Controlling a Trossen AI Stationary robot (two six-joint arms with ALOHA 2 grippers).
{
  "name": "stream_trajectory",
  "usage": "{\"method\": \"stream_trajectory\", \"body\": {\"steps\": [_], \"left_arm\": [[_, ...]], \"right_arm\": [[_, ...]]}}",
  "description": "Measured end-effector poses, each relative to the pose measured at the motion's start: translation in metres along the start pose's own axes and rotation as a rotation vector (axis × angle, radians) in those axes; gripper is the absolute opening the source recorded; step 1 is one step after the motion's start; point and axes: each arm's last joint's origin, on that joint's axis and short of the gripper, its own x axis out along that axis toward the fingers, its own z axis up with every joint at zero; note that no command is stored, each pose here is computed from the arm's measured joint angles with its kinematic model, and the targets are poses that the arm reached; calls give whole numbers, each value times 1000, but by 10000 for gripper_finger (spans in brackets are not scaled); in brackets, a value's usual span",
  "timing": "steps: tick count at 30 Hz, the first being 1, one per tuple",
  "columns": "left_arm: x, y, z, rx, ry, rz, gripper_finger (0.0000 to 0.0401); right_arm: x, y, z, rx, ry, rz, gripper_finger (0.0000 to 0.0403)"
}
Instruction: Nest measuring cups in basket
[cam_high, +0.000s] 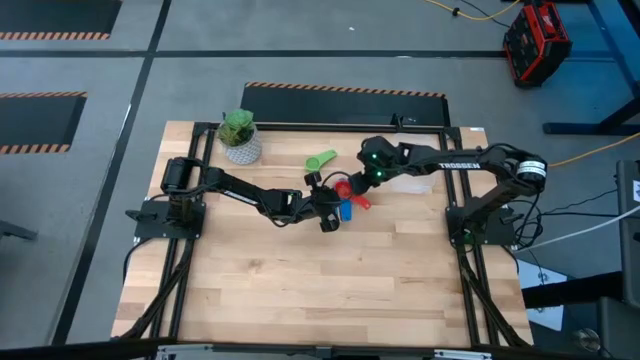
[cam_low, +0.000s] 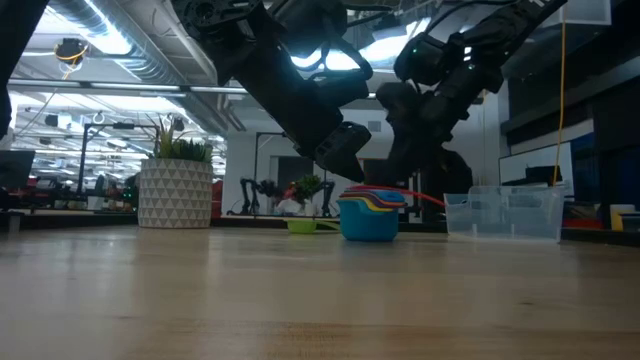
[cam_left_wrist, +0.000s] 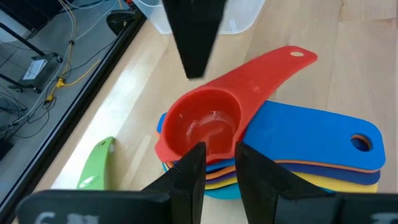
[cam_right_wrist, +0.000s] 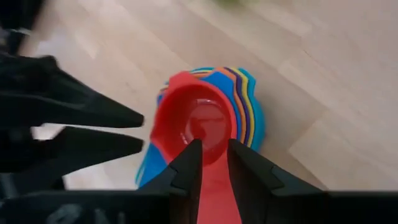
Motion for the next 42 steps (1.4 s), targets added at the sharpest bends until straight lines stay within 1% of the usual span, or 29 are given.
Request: {"method": "stream_trajectory", "body": {"steps": [7, 11, 15, 18, 20, 22, 24, 26, 32, 37, 42], "left_arm": [[0, 0, 0, 0, 0, 0, 79], [0, 0, 0, 0, 0, 0, 79], [0, 0, 0, 0, 0, 0, 79], [0, 0, 0, 0, 0, 0, 79], [0, 0, 0, 0, 0, 0, 79], [0, 0, 0, 0, 0, 0, 79], [0, 0, 0, 0, 0, 0, 79], [0, 0, 0, 0, 0, 0, 79], [0, 0, 0, 0, 0, 0, 79], [0, 0, 0, -2, -3, -6, 79], [0, 0, 0, 9, -4, -5, 79]], "right_arm": [[-26, 4, 5, -58, -62, 49, 80], [-43, 6, 1, -132, -70, 33, 80], [-54, 3, -4, -186, -66, -43, 80], [-59, -1, -10, -216, -25, -113, 80], [-62, -5, -16, -250, 15, -167, 81], [-67, -9, -20, -256, 40, -237, 81], [-73, -12, -24, -274, 53, -300, 81], [-78, -13, -27, -303, 57, -337, 81], [-91, -10, -29, -421, 31, -323, 81], [-91, -7, -27, -517, 15, -308, 81], [-89, -5, -23, -525, -28, -292, 81]]}}
